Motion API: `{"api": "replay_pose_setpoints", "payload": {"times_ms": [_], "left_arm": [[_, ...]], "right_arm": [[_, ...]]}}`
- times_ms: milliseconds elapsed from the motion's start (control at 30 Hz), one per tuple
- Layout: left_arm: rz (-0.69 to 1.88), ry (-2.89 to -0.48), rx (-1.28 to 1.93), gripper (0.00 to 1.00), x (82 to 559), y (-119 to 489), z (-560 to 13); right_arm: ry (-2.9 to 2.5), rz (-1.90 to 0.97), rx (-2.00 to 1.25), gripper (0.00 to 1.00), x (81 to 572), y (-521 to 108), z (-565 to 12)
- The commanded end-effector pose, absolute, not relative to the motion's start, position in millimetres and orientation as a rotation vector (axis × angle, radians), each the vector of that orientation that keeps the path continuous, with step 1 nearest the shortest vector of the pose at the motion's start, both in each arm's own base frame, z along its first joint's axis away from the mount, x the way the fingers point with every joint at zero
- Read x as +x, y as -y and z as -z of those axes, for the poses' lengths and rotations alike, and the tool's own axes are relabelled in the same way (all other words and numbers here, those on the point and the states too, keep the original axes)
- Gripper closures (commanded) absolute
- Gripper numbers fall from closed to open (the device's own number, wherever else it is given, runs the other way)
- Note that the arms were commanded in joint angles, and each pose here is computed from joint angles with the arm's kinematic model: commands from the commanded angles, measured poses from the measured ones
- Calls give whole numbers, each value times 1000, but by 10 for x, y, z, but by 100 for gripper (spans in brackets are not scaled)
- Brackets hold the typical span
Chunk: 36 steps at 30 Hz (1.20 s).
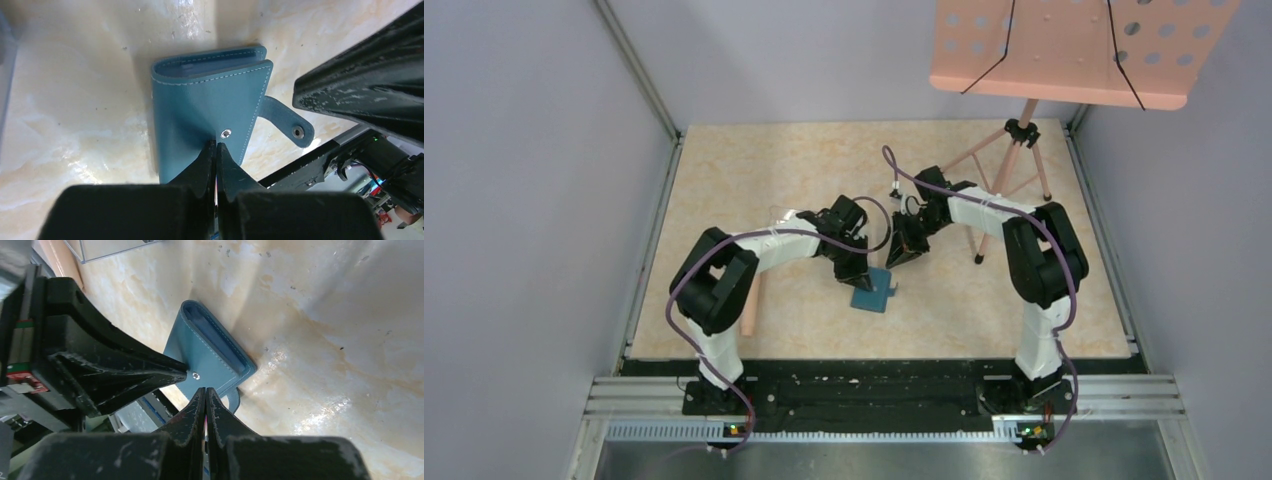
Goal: Put the credit cards into the card holder
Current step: Close the card holder at the center of the board.
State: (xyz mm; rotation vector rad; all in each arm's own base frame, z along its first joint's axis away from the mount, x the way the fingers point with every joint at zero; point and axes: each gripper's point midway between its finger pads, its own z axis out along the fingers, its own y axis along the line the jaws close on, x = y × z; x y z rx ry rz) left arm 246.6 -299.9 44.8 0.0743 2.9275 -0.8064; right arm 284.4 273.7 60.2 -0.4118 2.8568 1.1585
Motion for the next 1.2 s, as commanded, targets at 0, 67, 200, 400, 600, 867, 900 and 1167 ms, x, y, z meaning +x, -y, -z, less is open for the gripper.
{"api": "replay_pose_setpoints", "payload": {"times_ms": [0,67,200,400,600,867,900,1167], "left_arm": [[834,-2921,133,100,2515,3112,-496],[839,-2928,141,100,2520,3136,-474],[846,-2936,145,100,2538,3175,-437],[855,-2940,151,100,2541,3200,-384],[851,-2902,150,100,2574,3188,-487],[1065,-2771,156,73,2628,3412,-894],[1101,-2759,163,71,2623,3455,-940],[1169,-2779,239,67,2556,3681,-983]], "right_arm": [[-2743,-1146,-467,100,2970,-2818,-939],[-2741,-1145,-469,100,2969,-2813,-937],[-2756,-1219,-475,100,2896,-2862,-852],[-2813,-1346,-418,100,2782,-2971,-562],[-2879,-1308,-391,100,2775,-2950,-298],[-3001,-1101,-368,100,2698,-2730,74],[-3007,-1086,-370,100,2695,-2714,93],[-3016,-1046,-368,100,2698,-2679,111]]}}
